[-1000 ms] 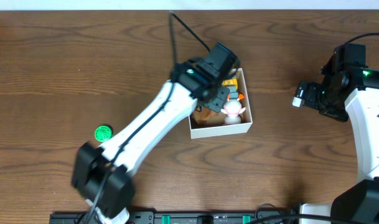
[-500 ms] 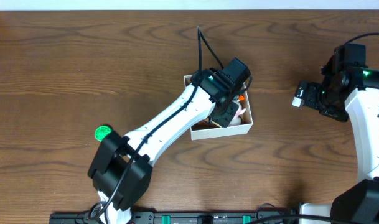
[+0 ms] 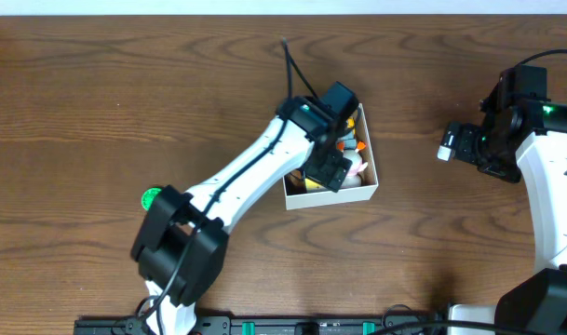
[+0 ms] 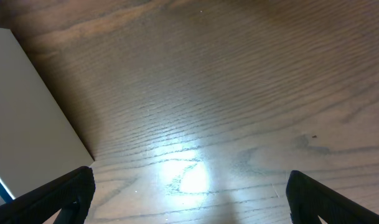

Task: Pack container
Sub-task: 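Carry the cube right and drop it into the box, then grasp the green round toy with the left gripper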

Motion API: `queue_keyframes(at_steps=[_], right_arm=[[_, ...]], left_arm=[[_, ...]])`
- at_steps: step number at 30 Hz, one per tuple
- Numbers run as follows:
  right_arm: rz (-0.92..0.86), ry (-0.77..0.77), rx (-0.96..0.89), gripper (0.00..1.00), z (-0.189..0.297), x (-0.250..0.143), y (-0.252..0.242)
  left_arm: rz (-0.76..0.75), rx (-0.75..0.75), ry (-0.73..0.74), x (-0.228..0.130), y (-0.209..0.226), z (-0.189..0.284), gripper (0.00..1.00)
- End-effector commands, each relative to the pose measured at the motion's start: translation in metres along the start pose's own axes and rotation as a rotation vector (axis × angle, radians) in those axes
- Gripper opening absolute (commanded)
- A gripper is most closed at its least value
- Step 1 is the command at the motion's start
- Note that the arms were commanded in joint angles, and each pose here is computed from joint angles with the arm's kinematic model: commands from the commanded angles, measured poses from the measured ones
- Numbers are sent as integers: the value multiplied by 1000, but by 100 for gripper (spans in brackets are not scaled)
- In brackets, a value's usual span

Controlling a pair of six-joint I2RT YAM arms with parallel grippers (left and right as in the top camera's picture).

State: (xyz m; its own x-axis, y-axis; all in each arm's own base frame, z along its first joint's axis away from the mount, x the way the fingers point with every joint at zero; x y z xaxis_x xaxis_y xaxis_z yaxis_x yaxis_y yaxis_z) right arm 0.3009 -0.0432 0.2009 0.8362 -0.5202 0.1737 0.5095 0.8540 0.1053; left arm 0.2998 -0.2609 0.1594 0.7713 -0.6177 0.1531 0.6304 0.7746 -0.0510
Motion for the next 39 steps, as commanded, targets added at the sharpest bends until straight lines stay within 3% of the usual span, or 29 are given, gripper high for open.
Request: queue_keyframes(at_steps=[1,7,14,21,29,39], right_arm=[[5,9,-1,99,-3,1,-2],[5,8,-1,99,-3,1,-2],[5,8,0,99,-3,1,-2],[5,16,-4,99,-3,-1,-3],[5,19,-5,99,-3,-1,-3],[4,22,-7,99,-3,-2,-3]], left_arm=[[63,107,-158,2,24,61,98],[348,340,-350,-40,97,155,98],[836,411,-349,-127,192,194,98],[1047,305,-195,-173,237,134,98],[1063,221,-52,-199,236,38,98],[1086,160,32,-220,243,-15,98]])
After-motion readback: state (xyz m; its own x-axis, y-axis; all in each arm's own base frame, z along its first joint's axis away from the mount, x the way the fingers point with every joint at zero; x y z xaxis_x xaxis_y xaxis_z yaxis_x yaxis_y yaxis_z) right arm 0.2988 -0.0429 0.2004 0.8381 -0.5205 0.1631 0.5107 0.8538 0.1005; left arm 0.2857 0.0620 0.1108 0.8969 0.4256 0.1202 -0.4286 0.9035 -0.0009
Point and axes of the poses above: each gripper's point midway between its finger pads, its own z axis back along the fingers, its own y axis along the line the jaws close on, x = y × z, the point moved 6 cm from there along z, back along the fingers, and after that the axes turned 10 degrees about -z, right-handed, at the moved point
